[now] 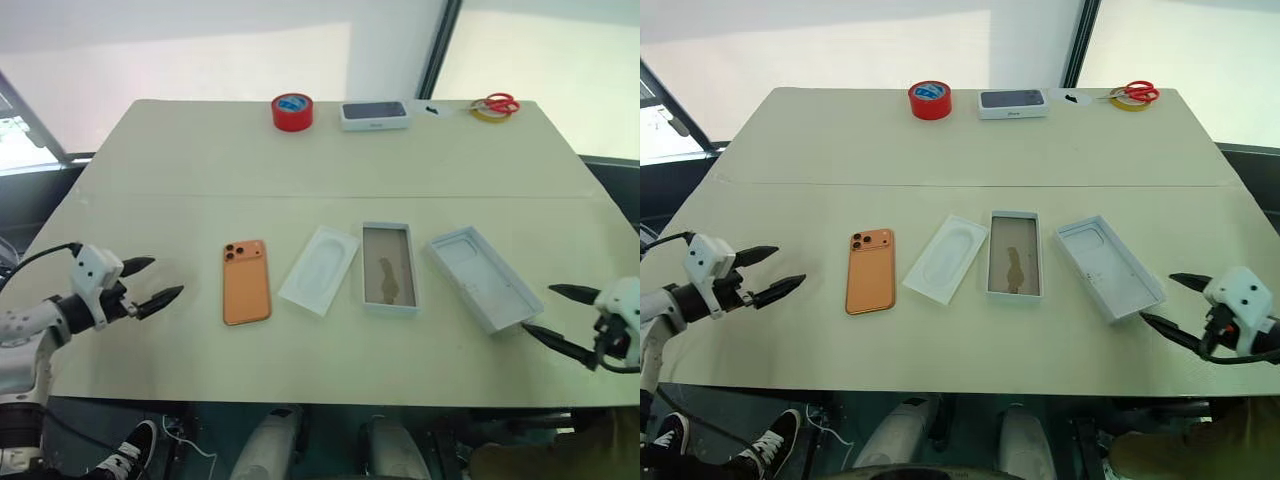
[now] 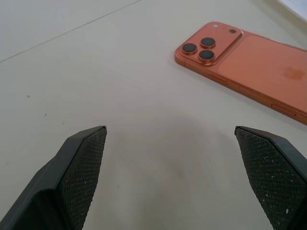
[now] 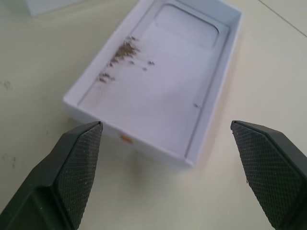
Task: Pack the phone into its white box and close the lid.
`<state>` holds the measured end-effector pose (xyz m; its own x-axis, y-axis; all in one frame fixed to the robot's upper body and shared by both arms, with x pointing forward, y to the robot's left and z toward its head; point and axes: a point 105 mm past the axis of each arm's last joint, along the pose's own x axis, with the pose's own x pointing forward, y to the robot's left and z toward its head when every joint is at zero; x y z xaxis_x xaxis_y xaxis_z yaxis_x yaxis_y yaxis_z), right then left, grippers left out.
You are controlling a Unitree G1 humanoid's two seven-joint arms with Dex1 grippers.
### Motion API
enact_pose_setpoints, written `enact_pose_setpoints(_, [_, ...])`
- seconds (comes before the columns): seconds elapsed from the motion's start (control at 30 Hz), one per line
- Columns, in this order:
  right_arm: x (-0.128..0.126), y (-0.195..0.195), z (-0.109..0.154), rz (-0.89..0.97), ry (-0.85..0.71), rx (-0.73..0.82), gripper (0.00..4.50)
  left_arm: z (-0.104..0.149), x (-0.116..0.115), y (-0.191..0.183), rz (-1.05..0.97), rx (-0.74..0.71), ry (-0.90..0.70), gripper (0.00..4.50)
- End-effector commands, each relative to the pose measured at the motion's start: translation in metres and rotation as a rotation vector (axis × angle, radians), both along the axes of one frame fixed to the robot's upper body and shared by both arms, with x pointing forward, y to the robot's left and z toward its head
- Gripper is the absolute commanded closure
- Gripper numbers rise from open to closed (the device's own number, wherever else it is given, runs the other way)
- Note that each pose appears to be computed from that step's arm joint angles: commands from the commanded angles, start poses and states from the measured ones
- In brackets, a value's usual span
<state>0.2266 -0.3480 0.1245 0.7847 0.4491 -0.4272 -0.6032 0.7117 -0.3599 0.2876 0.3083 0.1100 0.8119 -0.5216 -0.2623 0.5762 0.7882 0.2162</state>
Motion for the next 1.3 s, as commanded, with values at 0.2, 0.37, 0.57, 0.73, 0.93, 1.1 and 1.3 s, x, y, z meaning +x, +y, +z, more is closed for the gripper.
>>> enact_pose_setpoints(0.2, [0.008, -0.005, 0.012, -0.001, -0.051, -0.009, 0.03, 0.027, 0.001, -0.011, -0.047, 0.021, -0.093, 0.0])
enact_pose_setpoints(0.37, [0.009, -0.003, 0.01, 0.002, -0.052, -0.01, 0.03, 0.036, -0.002, -0.016, -0.078, -0.007, -0.124, 0.0])
enact_pose_setpoints(0.57, [0.009, 0.0, 0.009, 0.007, -0.057, -0.012, 0.03, 0.037, 0.001, -0.023, -0.095, 0.0, -0.131, 0.0])
enact_pose_setpoints(0.73, [0.014, 0.003, 0.013, 0.01, -0.08, -0.014, 0.03, 0.033, 0.009, -0.027, -0.064, 0.002, -0.108, 0.0])
enact_pose_setpoints(0.93, [0.034, 0.016, 0.023, 0.003, -0.125, -0.024, 0.03, 0.035, 0.022, -0.04, -0.026, -0.055, -0.113, 0.0])
enact_pose_setpoints(1.1, [0.06, 0.049, 0.038, 0.043, -0.196, -0.03, 0.03, 0.043, 0.036, -0.065, -0.033, -0.111, -0.136, 0.0])
enact_pose_setpoints(1.3, [0.08, 0.107, 0.057, 0.195, -0.238, -0.019, 0.03, 0.037, 0.05, -0.108, -0.079, -0.226, -0.02, 0.0])
